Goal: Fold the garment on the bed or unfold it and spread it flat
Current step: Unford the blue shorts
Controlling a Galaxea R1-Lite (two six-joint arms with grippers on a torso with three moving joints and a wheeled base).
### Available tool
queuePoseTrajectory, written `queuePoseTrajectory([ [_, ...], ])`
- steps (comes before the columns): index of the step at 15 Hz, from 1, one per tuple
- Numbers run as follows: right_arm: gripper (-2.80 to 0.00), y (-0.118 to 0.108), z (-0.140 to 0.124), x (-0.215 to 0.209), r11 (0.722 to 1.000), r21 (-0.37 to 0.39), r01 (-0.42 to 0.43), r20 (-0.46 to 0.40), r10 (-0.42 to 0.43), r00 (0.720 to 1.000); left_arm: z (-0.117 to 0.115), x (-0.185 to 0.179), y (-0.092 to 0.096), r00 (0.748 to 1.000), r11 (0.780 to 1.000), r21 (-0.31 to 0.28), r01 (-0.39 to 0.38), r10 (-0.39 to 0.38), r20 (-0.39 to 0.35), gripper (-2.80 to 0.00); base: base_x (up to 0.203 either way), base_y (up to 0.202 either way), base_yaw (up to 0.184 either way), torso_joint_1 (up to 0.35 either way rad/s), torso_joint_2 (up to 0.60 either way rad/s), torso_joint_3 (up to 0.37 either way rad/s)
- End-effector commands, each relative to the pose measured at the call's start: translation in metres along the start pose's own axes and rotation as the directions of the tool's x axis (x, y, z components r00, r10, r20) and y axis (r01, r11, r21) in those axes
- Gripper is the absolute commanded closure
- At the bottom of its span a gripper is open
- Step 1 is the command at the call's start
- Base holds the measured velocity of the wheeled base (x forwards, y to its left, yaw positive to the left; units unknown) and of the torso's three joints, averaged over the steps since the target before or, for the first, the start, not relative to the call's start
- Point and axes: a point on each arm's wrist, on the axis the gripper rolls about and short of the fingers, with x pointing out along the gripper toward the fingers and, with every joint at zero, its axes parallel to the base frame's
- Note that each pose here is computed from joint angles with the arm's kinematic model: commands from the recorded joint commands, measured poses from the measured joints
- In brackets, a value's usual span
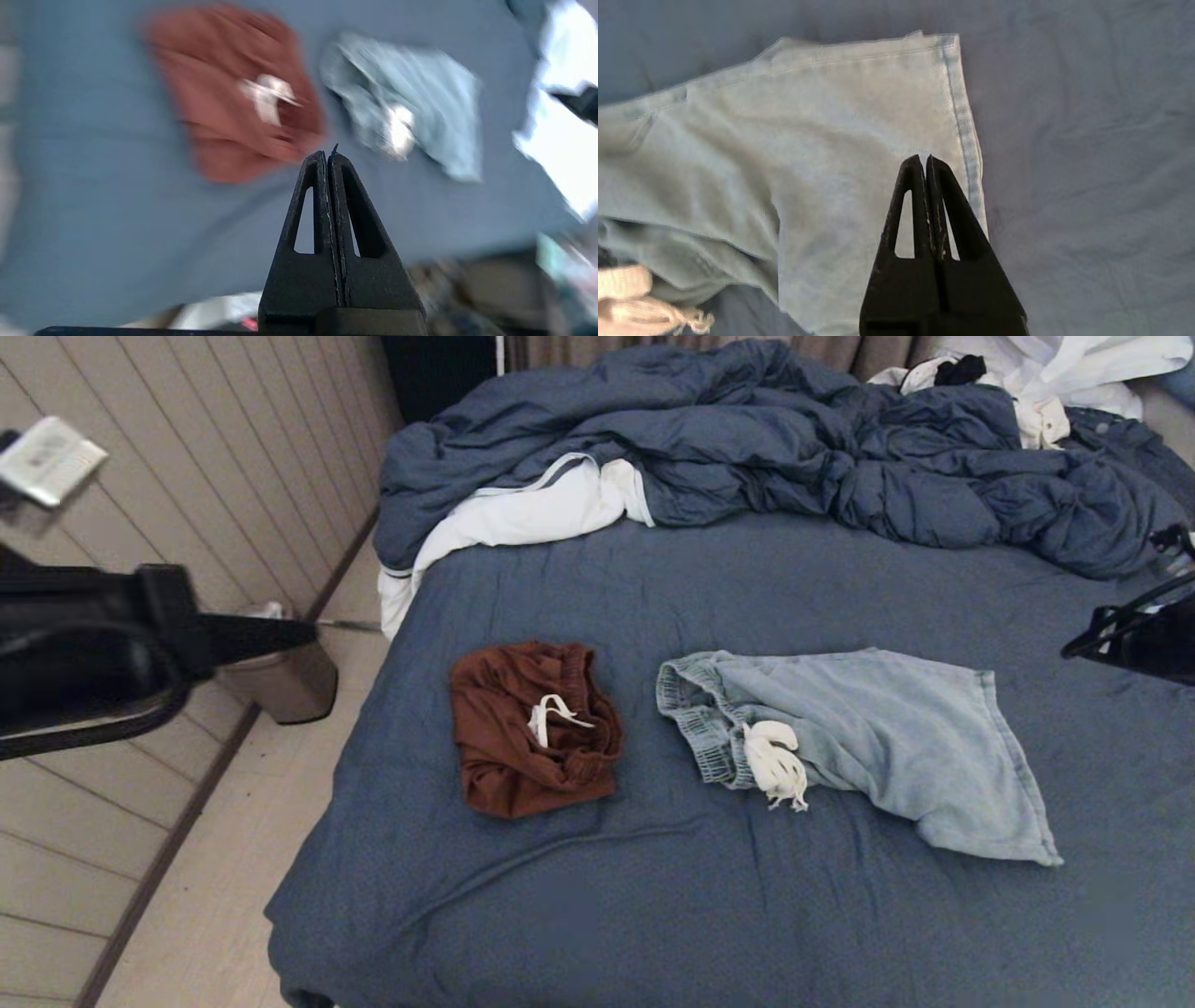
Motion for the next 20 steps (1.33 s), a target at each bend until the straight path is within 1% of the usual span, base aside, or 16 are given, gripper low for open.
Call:
queuePoseTrajectory([
  [1, 0.00, -0.001, -0.001, 0.004, 1.000, 0.004, 0.003, -0.007, -0.003, 1.000, -0.014, 0.079, -0.009, 0.986, 0.999, -0.036, 0.034, -0.040, -0.163, 0.00, 0.000, 0.000, 0.000, 0.000, 0.00, 0.000],
  [4, 0.00, -0.005, -0.006, 0.016, 1.000, 0.009, 0.010, -0.028, -0.010, 1.000, -0.026, 0.145, -0.026, 0.976, 0.995, -0.069, 0.065, -0.078, -0.205, 0.00, 0.000, 0.000, 0.000, 0.000, 0.00, 0.000],
  [5, 0.00, -0.007, -0.008, 0.022, 1.000, 0.011, 0.013, -0.036, -0.012, 0.999, -0.032, 0.167, -0.033, 0.974, 0.995, -0.073, 0.075, -0.089, -0.208, 0.00, 0.000, 0.000, 0.000, 0.000, 0.00, 0.000],
  [7, 0.00, -0.014, -0.012, 0.039, 0.999, 0.018, 0.033, -0.055, -0.032, 0.998, -0.047, 0.213, -0.049, 0.976, 0.993, -0.071, 0.094, -0.106, -0.188, 0.00, 0.000, 0.000, 0.000, 0.000, 0.00, 0.000],
  [9, 0.00, -0.017, -0.016, 0.054, 0.999, 0.021, 0.044, -0.073, -0.043, 0.996, -0.075, 0.254, -0.069, 0.977, 0.993, -0.055, 0.101, -0.109, -0.182, 0.00, 0.000, 0.000, 0.000, 0.000, 0.00, 0.000],
  [11, 0.00, -0.018, -0.024, 0.069, 0.999, 0.024, 0.042, -0.101, -0.039, 0.994, -0.113, 0.288, -0.091, 0.980, 0.995, -0.026, 0.095, -0.098, -0.171, 0.00, 0.000, 0.000, 0.000, 0.000, 0.00, 0.000],
  [13, 0.00, -0.008, -0.033, 0.081, 1.000, 0.016, 0.019, -0.132, -0.017, 0.991, -0.148, 0.310, -0.112, 0.980, 0.995, -0.003, 0.103, -0.102, -0.170, 0.00, 0.000, 0.000, 0.000, 0.000, 0.00, 0.000],
  [14, 0.00, -0.006, -0.035, 0.082, 1.000, 0.015, 0.013, -0.138, -0.011, 0.990, -0.164, 0.317, -0.120, 0.977, 0.994, 0.007, 0.112, -0.109, -0.182, 0.00, 0.000, 0.000, 0.000, 0.000, 0.00, 0.000],
  [15, 0.00, -0.004, -0.036, 0.083, 1.000, 0.012, 0.008, -0.141, -0.006, 0.990, -0.173, 0.322, -0.125, 0.976, 0.993, 0.011, 0.116, -0.112, -0.186, 0.00, 0.000, 0.000, 0.000, 0.000, 0.00, 0.000],
  [17, 0.00, -0.002, -0.036, 0.082, 1.000, 0.007, 0.003, -0.142, -0.002, 0.990, -0.181, 0.334, -0.127, 0.977, 0.994, 0.009, 0.113, -0.109, -0.184, 0.00, 0.000, 0.000, 0.000, 0.000, 0.00, 0.000],
  [18, 0.00, -0.001, -0.035, 0.080, 1.000, 0.002, 0.000, -0.141, 0.000, 0.990, -0.188, 0.342, -0.126, 0.979, 0.996, 0.012, 0.092, -0.088, -0.184, 0.00, 0.000, 0.000, 0.000, 0.000, 0.00, 0.000],
  [20, 0.00, 0.005, -0.034, 0.074, 1.000, -0.007, -0.012, -0.135, 0.011, 0.991, -0.201, 0.360, -0.121, 0.987, 0.999, 0.023, 0.038, -0.034, -0.159, 0.00, 0.000, 0.000, 0.000, 0.000, 0.00, 0.000],
])
